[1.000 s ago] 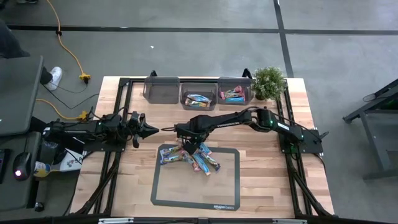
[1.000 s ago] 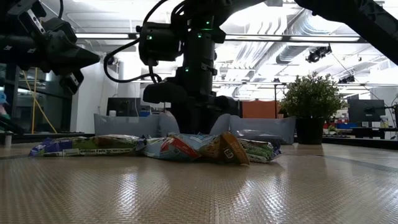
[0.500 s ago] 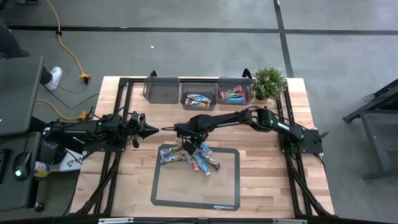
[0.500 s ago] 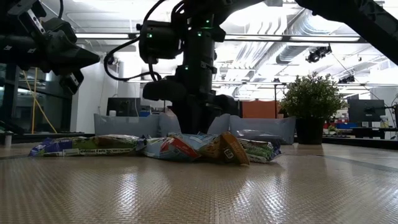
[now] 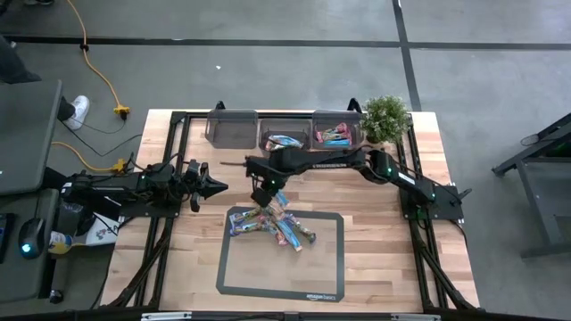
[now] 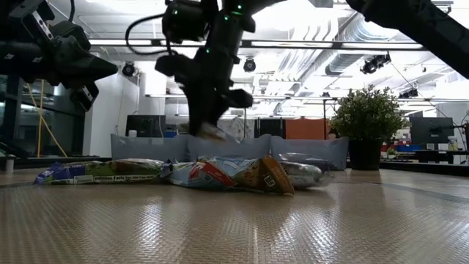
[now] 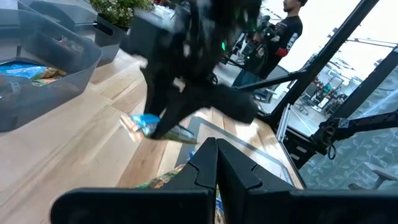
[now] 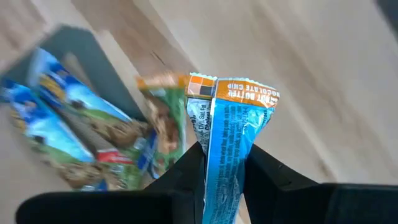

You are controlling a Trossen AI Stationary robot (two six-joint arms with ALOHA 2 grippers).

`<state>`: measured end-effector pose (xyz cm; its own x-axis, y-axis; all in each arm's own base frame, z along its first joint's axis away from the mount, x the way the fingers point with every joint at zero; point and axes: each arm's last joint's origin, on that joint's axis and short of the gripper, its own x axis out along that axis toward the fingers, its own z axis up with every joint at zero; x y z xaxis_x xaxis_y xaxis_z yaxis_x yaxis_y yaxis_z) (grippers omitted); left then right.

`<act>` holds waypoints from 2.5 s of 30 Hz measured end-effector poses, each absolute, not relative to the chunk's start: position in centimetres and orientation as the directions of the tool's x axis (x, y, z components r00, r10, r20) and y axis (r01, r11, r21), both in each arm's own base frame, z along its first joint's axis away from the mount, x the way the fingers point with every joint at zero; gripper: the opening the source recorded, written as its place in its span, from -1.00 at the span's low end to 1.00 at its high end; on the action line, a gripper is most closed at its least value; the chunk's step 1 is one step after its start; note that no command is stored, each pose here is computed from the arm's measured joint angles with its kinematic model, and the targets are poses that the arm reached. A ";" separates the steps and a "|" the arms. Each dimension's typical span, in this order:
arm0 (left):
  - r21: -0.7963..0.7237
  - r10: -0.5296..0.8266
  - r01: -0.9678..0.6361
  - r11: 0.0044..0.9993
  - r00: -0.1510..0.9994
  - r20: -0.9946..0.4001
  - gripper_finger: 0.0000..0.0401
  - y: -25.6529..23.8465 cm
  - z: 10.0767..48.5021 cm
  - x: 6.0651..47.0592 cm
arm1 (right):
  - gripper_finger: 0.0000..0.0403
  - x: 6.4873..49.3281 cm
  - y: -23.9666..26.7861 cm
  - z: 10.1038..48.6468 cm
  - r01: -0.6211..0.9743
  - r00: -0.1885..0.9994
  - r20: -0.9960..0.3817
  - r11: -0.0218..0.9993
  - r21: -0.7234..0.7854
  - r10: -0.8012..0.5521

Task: Pick and place Granola Bars by type
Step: Put the yellow granola bar into the center black bin

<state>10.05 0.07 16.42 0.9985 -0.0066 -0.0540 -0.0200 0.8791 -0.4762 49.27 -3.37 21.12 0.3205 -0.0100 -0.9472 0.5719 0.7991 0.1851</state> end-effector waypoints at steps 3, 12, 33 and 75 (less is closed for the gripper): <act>-0.476 -0.006 -0.020 0.879 0.999 -0.054 -1.00 0.1 16.4 10.1 | -0.65 49.6 -4.2 22.7 0.538 0.377 -0.926 0.811 0.230 0.013; -0.476 -0.006 -0.020 0.879 0.999 -0.054 -1.00 0.1 16.4 10.1 | -0.65 49.8 -5.8 27.1 0.368 0.567 -0.814 0.847 0.384 0.122; -0.476 -0.005 -0.021 0.879 0.998 -0.055 -1.00 0.1 16.4 10.1 | -0.65 51.4 -8.9 31.4 -0.174 0.779 -0.375 0.748 0.640 0.502; -0.451 0.005 -0.029 0.892 0.999 -0.054 -1.00 0.1 16.4 10.1 | -0.65 39.8 -24.8 43.4 0.218 0.971 -0.127 0.968 0.126 -0.203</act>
<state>10.05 0.11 16.42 0.9985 0.0049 -0.0544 -0.0289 0.8919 -0.4513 39.83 -24.80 43.43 0.9710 -0.2026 -0.1267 0.2184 0.9676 0.1264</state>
